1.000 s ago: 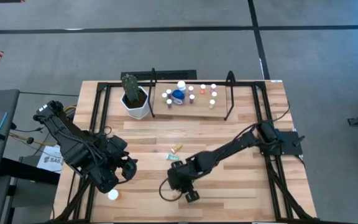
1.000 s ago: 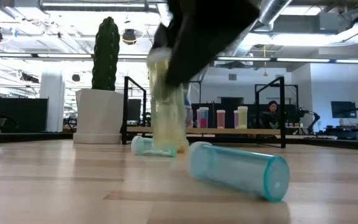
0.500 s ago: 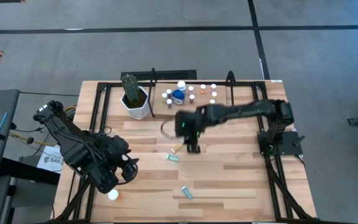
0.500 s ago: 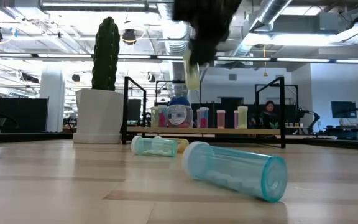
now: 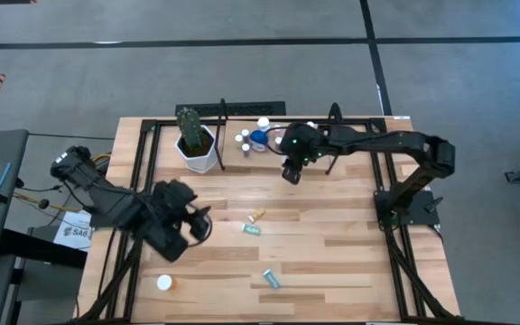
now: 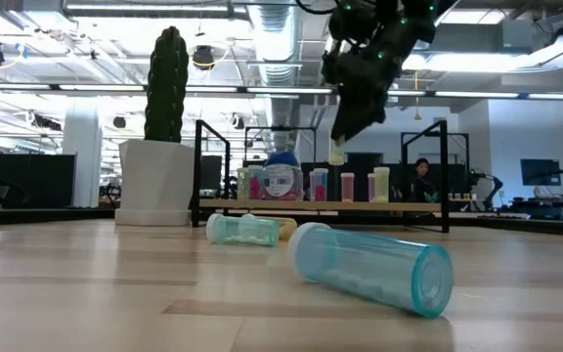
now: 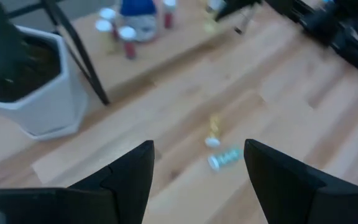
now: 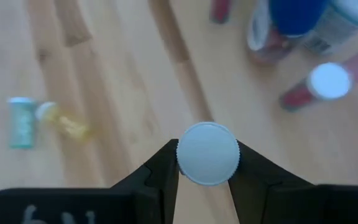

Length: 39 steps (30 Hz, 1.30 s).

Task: Pick and place medicine bottles onto shelf by color
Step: Put the yellow pill bottle on the shelf

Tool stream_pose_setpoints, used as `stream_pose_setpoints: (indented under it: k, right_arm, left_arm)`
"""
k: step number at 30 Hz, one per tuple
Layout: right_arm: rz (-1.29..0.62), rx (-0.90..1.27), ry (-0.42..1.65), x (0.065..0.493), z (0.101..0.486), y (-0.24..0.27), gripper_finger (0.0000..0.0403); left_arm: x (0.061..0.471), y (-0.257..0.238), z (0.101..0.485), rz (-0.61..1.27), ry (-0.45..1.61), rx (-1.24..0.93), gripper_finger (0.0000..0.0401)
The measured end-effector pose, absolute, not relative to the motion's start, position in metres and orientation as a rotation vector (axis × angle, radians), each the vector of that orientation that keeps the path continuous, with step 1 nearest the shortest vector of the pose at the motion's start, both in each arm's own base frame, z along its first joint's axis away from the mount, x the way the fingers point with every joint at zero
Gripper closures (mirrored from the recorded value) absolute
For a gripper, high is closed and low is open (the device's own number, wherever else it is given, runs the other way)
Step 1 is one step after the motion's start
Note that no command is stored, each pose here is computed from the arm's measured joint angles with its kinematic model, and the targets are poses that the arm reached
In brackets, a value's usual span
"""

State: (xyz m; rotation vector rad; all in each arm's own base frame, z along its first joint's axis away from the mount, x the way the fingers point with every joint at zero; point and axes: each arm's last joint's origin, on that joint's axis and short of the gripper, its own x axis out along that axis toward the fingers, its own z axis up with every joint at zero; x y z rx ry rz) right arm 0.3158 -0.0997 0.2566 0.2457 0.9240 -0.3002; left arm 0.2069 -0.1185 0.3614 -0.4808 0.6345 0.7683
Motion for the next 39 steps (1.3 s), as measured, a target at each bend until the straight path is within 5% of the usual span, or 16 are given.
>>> stream_pose_setpoints:
  k: [15,27,39]
  right_arm:
    - [-0.346,0.254,0.850,0.346,0.217,-0.127,0.0265]
    - [-0.422,0.352,0.715,0.356,0.220,-0.132,0.0267]
    - [-0.476,0.366,0.791,0.382,0.197,-0.130,0.0269]
  left_arm:
    - [0.236,-0.043,0.370,1.028,0.582,-0.527,0.0166]
    - [0.239,-0.027,0.369,1.053,0.624,-0.561,0.0166]
    - [0.239,-0.018,0.371,1.016,0.694,-0.508,0.0166]
